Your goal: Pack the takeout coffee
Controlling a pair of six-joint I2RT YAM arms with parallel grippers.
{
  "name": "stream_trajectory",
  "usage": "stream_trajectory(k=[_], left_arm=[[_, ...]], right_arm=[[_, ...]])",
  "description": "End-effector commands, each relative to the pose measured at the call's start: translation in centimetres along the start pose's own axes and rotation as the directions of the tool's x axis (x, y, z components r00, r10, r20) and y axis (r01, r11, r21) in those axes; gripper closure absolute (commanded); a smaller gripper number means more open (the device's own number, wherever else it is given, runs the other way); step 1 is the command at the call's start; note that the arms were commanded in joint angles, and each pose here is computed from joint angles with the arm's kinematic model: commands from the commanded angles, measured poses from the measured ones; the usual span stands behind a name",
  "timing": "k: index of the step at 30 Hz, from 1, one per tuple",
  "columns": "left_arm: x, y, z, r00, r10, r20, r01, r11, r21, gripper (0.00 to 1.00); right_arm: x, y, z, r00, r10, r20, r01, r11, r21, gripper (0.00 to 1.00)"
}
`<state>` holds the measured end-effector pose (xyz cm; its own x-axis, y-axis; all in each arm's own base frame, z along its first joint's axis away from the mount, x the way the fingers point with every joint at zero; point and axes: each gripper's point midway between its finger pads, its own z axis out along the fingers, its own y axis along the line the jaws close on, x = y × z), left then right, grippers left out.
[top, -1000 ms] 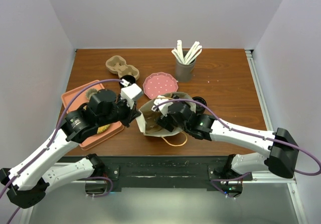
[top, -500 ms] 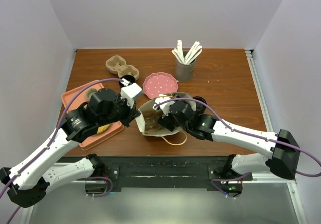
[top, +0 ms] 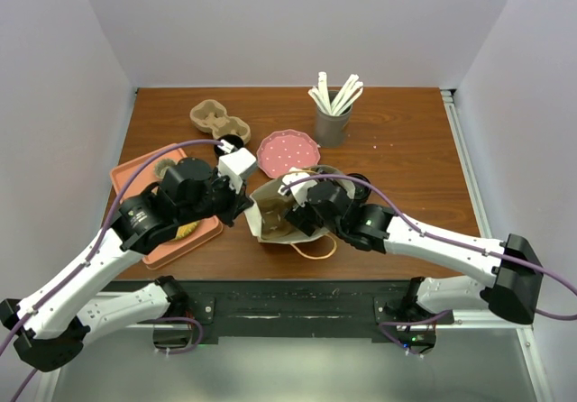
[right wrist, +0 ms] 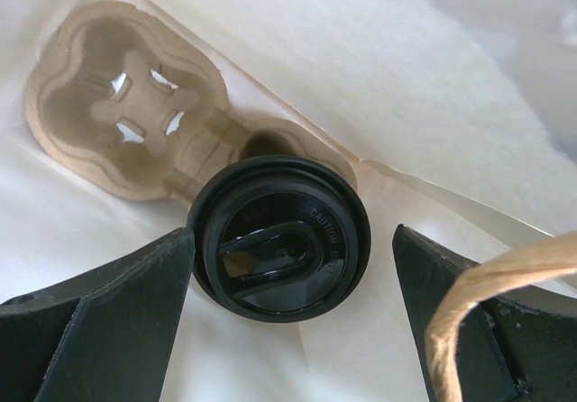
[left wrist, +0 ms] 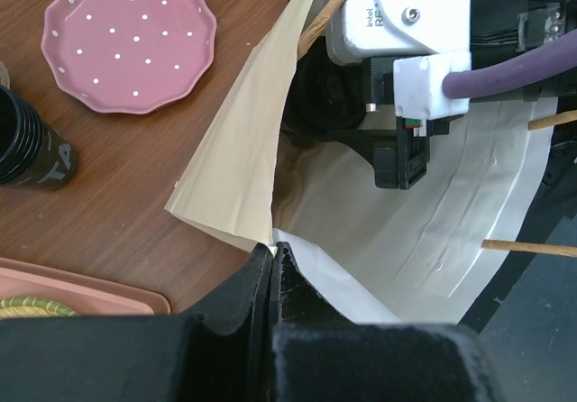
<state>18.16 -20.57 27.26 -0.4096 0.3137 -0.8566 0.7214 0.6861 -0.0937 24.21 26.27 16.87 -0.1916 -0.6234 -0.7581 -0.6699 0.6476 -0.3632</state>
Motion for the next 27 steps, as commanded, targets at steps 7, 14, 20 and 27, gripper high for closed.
stream_trajectory(k=[7,14,20,27], left_arm=[[-1.8,0.3,-0.6,0.999,-0.014,0.046,0.015,1.000,-0.026,1.00],[-2.0,0.2,-0.6,0.999,-0.023,0.049,0.024,1.000,-0.021,1.00],[-2.0,0.0,-0.7,0.999,-0.026,0.047,0.027,1.000,-0.013,1.00],[-1.8,-0.1,-0.8,0.999,-0.033,0.039,0.033,0.999,-0.007,1.00]], right_arm=[[-2.5,-2.1,-2.0,0.994,0.079,0.072,-0.084,0.995,0.059,0.06],[-2.9,-2.6,-2.7,0.991,0.094,0.092,-0.101,0.992,0.069,0.07],[-3.3,-2.9,-3.0,0.988,0.110,0.107,-0.119,0.990,0.078,0.07],[-3.4,-2.9,-3.4,0.986,0.122,0.115,-0.130,0.989,0.068,0.18]])
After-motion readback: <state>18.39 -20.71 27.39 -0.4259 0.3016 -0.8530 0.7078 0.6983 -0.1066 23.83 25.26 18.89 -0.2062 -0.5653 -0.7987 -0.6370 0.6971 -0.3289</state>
